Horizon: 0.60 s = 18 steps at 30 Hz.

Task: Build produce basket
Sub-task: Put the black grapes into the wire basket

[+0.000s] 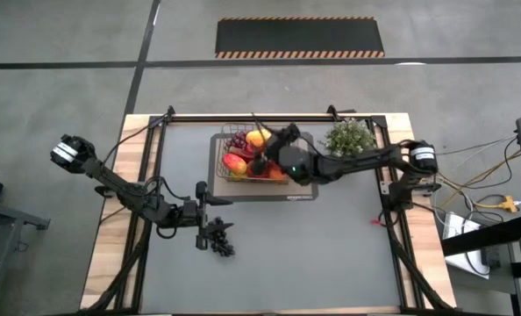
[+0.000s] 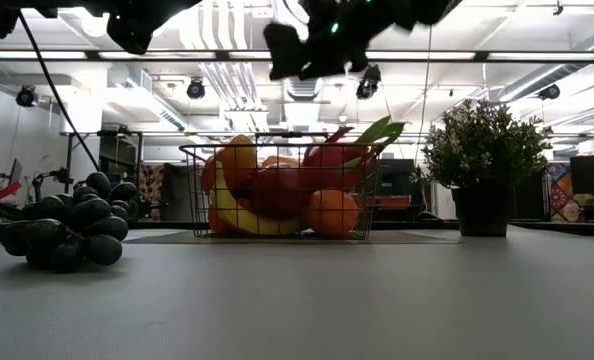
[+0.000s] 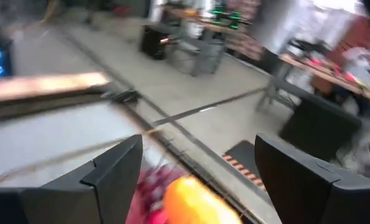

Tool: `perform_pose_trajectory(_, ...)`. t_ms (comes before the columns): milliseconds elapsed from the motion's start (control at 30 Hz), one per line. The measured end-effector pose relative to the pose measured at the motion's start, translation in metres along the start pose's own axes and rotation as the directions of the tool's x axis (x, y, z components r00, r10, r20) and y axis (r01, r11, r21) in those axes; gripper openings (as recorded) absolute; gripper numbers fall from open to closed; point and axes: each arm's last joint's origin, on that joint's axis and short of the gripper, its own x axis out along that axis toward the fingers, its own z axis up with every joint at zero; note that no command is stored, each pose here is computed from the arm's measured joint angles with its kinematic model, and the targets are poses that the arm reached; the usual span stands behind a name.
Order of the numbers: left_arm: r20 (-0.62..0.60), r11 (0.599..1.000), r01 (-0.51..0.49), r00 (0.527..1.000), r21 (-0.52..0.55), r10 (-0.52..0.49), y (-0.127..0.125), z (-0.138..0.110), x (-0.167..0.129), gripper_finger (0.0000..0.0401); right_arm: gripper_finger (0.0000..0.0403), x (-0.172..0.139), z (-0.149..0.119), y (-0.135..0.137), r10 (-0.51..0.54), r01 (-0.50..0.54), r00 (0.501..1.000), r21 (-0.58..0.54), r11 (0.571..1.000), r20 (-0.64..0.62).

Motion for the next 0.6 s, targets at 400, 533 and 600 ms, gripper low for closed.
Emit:
perform_pose_trajectory(400, -0.008, 0.989, 0.028, 1.000, -0.147, -0.029, -0.002, 0.000, 0.000, 0.0270, 0.0254, -0.130, -0.021, 0.059, 0.602, -0.677, 0.734, -0.265, 0.687, -0.314)
perform_pose_trajectory(533, -0.063, 0.952, 0.011, 0.997, -0.306, -0.032, -0.006, -0.008, 0.004, 0.0270, 0.0244, -0.163, -0.040, 0.070, 0.660, -0.756, 0.654, -0.306, 0.578, -0.370)
perform_pose_trajectory(600, -0.106, 0.931, -0.017, 0.994, -0.364, -0.024, -0.011, -0.017, 0.009, 0.0270, 0.0239, -0.174, -0.048, 0.073, 0.673, -0.775, 0.632, -0.321, 0.545, -0.383)
